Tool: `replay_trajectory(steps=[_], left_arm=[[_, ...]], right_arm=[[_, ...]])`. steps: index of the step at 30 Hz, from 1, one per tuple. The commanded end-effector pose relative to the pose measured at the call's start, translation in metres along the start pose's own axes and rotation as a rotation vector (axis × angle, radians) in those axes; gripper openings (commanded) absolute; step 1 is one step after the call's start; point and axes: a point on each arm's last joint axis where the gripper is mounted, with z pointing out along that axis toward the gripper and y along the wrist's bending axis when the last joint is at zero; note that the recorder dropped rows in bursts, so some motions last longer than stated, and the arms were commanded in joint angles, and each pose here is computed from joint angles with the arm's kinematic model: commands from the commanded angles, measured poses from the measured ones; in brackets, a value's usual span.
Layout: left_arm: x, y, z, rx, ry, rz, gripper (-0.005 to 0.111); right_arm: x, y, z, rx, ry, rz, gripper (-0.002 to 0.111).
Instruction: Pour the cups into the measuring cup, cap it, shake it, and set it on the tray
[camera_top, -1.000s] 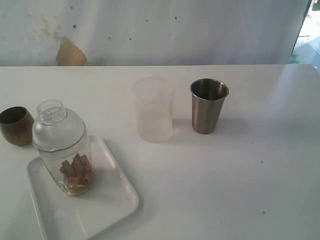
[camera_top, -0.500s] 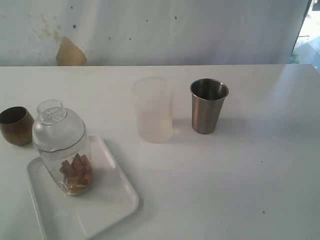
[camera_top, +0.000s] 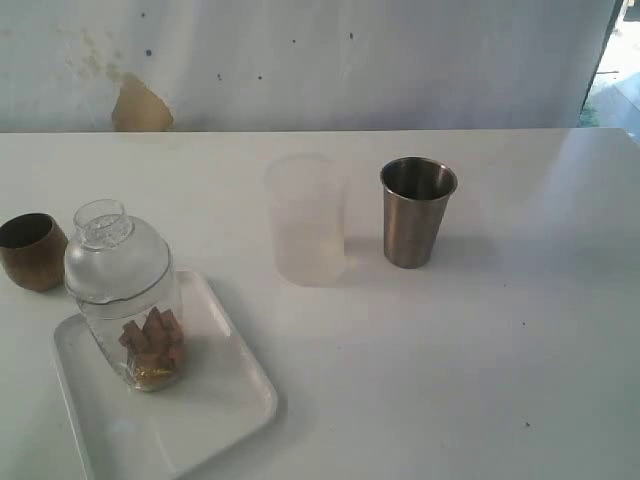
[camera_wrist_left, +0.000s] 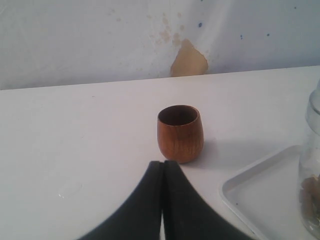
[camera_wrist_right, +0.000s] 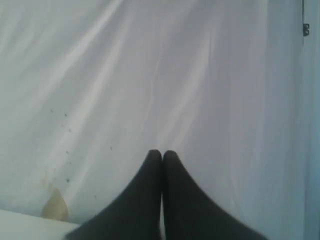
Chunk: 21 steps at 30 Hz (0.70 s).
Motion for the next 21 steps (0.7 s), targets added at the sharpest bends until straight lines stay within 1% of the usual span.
replay_trajectory(steps=[1, 6, 8, 9, 18, 21], left_arm=[[0.001, 0.0, 0.0, -0.001, -0.006, 0.001, 0.0], [0.001, 0.0, 0.0, -0.001, -0.006, 0.001, 0.0], [0.001, 0.0, 0.0, -0.001, -0.006, 0.001, 0.0], [0.001, 0.0, 0.0, -0.001, -0.006, 0.001, 0.0], [0.001, 0.0, 0.0, -0.001, -0.006, 0.001, 0.0], [0.001, 0.0, 0.0, -0.001, -0.006, 0.001, 0.0]], right_arm=[[0.039, -0.002, -0.001, 0.07, 0.108, -0.079, 0.0], [0.099, -0.002, -0.012, 0.075, 0.29, -0.102, 0.0], [0.101, -0.003, -0.012, 0.074, 0.314, -0.105, 0.0], [0.108, -0.003, -0.015, 0.072, 0.388, -0.106, 0.0], [0.129, -0.003, -0.027, 0.068, 0.654, -0.103, 0.0], [0.129, -0.003, -0.027, 0.077, 0.657, -0.077, 0.0]])
